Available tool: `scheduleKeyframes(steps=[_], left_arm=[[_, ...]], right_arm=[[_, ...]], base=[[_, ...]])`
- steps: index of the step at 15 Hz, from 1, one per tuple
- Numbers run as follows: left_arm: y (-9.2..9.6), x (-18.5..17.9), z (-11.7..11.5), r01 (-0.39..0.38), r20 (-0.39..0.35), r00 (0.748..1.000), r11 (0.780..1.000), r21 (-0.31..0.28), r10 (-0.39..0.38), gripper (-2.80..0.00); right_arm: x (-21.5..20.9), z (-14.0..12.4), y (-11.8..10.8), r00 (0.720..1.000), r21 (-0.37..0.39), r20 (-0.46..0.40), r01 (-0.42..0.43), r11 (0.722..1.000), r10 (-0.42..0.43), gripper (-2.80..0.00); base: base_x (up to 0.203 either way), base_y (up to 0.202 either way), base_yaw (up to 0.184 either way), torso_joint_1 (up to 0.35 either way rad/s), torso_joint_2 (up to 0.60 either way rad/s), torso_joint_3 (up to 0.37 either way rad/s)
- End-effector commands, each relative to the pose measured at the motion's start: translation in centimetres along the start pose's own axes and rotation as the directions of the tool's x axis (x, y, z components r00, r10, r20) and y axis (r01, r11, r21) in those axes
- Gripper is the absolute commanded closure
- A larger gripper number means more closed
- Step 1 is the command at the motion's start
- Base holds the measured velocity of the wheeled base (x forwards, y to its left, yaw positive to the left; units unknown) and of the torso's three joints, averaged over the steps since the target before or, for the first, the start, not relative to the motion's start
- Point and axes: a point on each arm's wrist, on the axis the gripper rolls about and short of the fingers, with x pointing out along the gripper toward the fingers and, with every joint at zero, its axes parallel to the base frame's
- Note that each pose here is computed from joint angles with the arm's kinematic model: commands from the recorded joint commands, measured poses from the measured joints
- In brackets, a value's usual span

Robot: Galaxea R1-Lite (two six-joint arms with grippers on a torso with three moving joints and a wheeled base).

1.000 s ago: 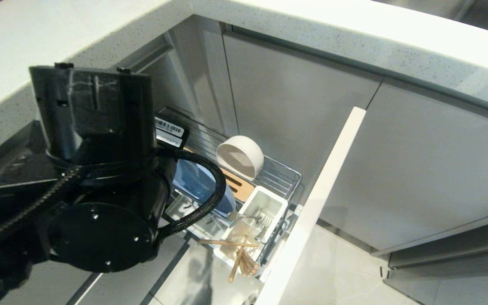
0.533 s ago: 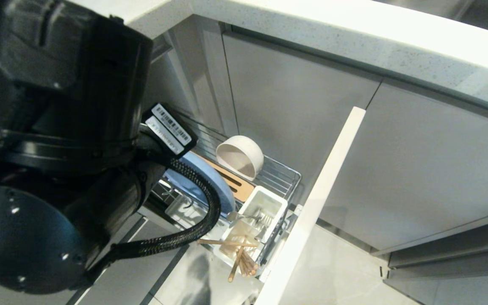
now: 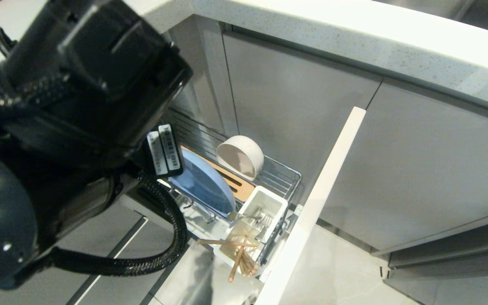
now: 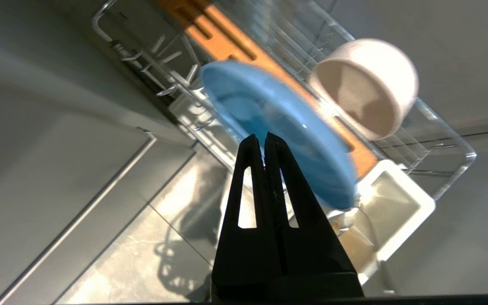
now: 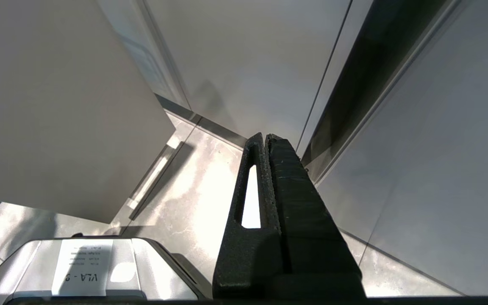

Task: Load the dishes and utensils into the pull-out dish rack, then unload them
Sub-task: Take the plate out of the cupboard

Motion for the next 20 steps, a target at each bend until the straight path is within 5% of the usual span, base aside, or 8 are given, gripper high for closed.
scheduleKeyframes(steps=[1,4,9,13,16,19,20], left_arm=[[-2.8,0.4,1.4,0.048,-0.025,0.998,0.998,-0.045,-0.049,0.00],[-3.1,-0.1,3.4,0.098,-0.021,0.995,0.988,-0.118,-0.101,0.00],[1.6,-2.8,7.8,0.167,0.060,0.986,0.953,-0.253,-0.157,0.00],[4.4,-4.1,9.2,0.223,0.086,0.974,0.936,-0.273,-0.208,0.00],[7.6,-5.4,11.0,0.382,0.122,0.924,0.876,-0.293,-0.363,0.00],[11.0,-4.6,12.2,0.420,0.190,0.905,0.864,-0.276,-0.380,0.00],[12.7,-4.9,12.3,0.467,0.218,0.880,0.851,-0.239,-0.422,0.00]], right_arm=[[0.0,0.0,0.0,1.000,0.001,0.003,0.000,1.000,0.000,0.00],[0.0,0.0,0.0,1.000,0.000,0.003,-0.001,1.000,0.001,0.00],[0.0,0.0,0.0,1.000,0.000,0.003,-0.001,1.000,0.001,0.00],[0.0,0.0,0.0,1.000,0.001,0.003,0.000,1.000,0.000,0.00],[0.0,0.0,0.0,1.000,0.001,0.003,0.000,1.000,0.000,0.00],[0.0,0.0,0.0,1.000,-0.001,0.002,-0.001,1.000,0.001,0.00],[0.0,0.0,0.0,1.000,0.000,0.003,-0.001,1.000,0.001,0.00]], base=[[0.000,0.000,0.000,0.000,0.00,0.000],[0.000,0.000,0.000,0.000,0.00,0.000],[0.000,0.000,0.000,0.000,0.00,0.000],[0.000,0.000,0.000,0.000,0.00,0.000],[0.000,0.000,0.000,0.000,0.00,0.000],[0.000,0.000,0.000,0.000,0.00,0.000],[0.000,0.000,0.000,0.000,0.00,0.000]])
